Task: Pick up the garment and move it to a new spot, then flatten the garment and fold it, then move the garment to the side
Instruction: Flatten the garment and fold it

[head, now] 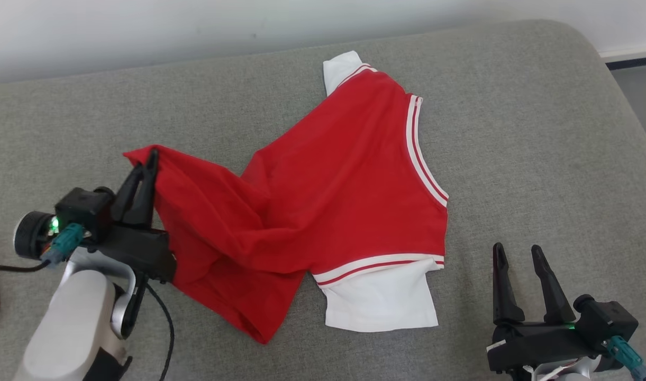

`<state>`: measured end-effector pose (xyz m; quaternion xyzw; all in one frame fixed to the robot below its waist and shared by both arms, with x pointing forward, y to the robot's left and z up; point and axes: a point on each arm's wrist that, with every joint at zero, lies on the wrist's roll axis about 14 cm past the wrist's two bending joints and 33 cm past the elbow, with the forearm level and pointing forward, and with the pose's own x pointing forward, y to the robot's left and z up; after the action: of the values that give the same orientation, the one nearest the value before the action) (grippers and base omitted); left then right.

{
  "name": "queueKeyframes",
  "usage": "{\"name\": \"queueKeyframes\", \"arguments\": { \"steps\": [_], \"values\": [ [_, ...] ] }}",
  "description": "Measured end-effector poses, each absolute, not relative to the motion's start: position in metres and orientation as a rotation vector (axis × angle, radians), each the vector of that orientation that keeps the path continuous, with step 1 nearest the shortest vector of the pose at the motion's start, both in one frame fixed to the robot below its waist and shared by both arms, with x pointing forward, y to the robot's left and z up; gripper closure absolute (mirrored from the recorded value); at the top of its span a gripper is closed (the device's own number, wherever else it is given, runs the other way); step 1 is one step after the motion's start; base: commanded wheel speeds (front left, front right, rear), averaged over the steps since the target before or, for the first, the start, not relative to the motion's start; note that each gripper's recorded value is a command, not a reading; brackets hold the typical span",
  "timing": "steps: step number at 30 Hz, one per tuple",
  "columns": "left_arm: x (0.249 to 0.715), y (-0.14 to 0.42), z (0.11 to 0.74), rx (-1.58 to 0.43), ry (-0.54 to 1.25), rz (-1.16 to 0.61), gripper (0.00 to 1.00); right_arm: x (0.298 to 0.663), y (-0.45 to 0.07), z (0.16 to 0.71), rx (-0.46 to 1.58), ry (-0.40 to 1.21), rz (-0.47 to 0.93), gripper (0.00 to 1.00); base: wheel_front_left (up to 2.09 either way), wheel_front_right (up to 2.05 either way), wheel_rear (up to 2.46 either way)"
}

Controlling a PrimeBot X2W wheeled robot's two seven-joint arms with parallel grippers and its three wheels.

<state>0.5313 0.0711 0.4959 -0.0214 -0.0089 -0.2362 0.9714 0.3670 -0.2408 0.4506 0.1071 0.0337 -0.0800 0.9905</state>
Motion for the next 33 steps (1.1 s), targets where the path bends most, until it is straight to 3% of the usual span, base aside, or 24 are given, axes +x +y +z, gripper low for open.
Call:
{"name": "queueKeyframes", "arguments": {
  "steps": [2,3,4,16,33],
  "values": [
    [0.535,0.076,0.493,-0.051,-0.011,-0.453,1.00,0.368,-0.243,0.451,0.213,0.067,-0.165,0.00,0.00,0.00,0.00],
    [0.534,0.076,0.490,-0.048,-0.002,-0.453,0.64,0.368,-0.243,0.451,0.213,0.067,-0.165,0.00,0.00,0.00,0.00],
    [0.533,0.074,0.488,-0.044,0.003,-0.458,0.02,0.368,-0.242,0.451,0.214,0.067,-0.164,0.00,0.00,0.00,0.00],
    [0.489,0.081,0.482,-0.056,0.020,-0.443,0.00,0.369,-0.226,0.453,0.230,0.063,-0.116,0.00,0.00,0.00,0.00],
    [0.391,0.145,0.488,-0.041,-0.027,-0.195,0.00,0.360,-0.179,0.410,0.240,0.218,0.009,0.00,0.00,0.00,0.00]
  ]
}}
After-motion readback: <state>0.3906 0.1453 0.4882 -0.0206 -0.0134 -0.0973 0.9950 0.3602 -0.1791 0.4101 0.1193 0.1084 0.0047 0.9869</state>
